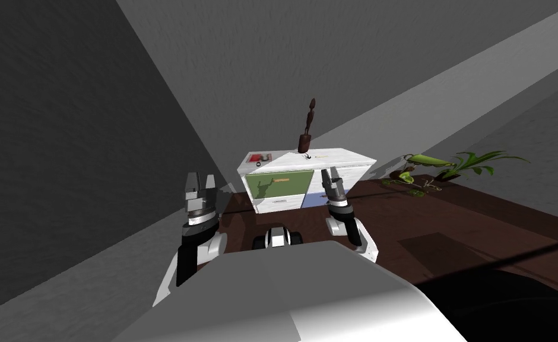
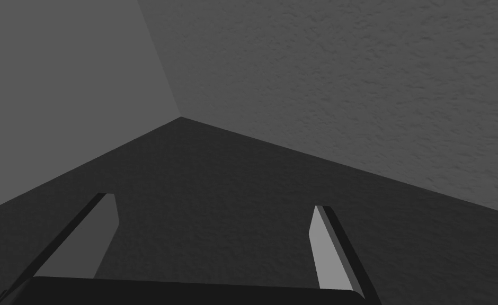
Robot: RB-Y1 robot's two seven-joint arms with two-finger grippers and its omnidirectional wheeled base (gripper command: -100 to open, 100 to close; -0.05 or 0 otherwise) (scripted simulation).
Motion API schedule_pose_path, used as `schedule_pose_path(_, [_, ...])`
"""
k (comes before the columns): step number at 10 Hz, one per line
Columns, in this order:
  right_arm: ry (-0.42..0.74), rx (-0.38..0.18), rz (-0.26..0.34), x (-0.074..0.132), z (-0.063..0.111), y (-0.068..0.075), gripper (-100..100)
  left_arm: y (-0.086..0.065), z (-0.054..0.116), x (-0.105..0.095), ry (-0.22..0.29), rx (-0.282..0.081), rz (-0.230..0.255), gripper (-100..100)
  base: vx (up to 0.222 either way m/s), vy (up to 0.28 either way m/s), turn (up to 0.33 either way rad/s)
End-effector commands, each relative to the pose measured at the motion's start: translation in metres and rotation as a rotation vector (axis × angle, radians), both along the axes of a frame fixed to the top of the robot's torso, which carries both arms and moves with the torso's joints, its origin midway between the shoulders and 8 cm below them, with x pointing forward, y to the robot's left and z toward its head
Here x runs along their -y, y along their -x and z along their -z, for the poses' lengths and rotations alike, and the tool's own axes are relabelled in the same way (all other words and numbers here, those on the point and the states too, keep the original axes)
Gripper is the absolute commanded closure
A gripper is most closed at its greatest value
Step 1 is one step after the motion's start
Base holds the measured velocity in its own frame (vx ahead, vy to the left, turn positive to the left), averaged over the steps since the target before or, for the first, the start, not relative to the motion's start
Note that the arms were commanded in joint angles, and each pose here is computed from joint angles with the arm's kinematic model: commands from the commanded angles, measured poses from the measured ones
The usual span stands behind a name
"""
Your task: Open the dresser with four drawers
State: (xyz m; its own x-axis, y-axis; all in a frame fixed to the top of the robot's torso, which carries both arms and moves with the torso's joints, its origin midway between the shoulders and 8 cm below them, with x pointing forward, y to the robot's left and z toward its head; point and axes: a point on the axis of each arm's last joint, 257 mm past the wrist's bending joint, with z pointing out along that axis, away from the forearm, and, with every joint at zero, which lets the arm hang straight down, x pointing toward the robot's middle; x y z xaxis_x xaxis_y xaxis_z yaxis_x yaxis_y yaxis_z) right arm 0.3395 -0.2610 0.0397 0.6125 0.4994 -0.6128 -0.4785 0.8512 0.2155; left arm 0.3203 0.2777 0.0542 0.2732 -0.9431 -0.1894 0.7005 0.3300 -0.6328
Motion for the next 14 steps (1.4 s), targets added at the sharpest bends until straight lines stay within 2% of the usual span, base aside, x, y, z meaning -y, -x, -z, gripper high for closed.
schedule_pose_path(1, [0.052,0.005,0.052,0.0,0.004,-0.003,-100,0.0,0.0,0.0,0.0,0.0,0.0,0,0.027,0.04,0.0])
schedule_pose_path(4, [0.16,-0.007,0.136,-0.001,0.023,-0.013,-100,0.0,0.0,0.0,0.0,0.0,0.0,0,0.05,0.056,-0.03])
schedule_pose_path(6, [0.187,0.0,0.168,-0.001,0.023,-0.013,-100,0.0,0.0,0.0,0.0,0.0,0.0,0,0.036,0.042,-0.012])
schedule_pose_path(7, [0.234,-0.01,0.201,-0.001,0.033,-0.019,-100,0.0,0.0,0.0,0.0,0.0,0.0,0,0.048,0.053,-0.039])
schedule_pose_path(9, [0.256,-0.004,0.226,-0.001,0.033,-0.019,-100,0.0,0.0,0.0,0.0,0.0,0.0,0,0.033,0.046,-0.012])
schedule_pose_path(10, [0.308,-0.015,0.262,-0.001,0.045,-0.024,-100,0.0,0.0,0.0,0.0,0.0,0.0,0,0.047,0.046,-0.042])
schedule_pose_path(11, [0.324,-0.01,0.28,-0.001,0.045,-0.024,-100,0.0,0.0,0.0,0.0,0.0,0.0,0,0.048,0.055,-0.026])
schedule_pose_path(12, [0.37,-0.025,0.307,-0.001,0.057,-0.03,-100,0.0,0.0,0.0,0.0,0.0,0.0,0,0.06,0.074,-0.049])
schedule_pose_path(14, [0.397,-0.017,0.337,-0.001,0.057,-0.03,-100,0.0,0.0,0.0,0.0,0.0,0.0,0,0.041,0.047,-0.006])
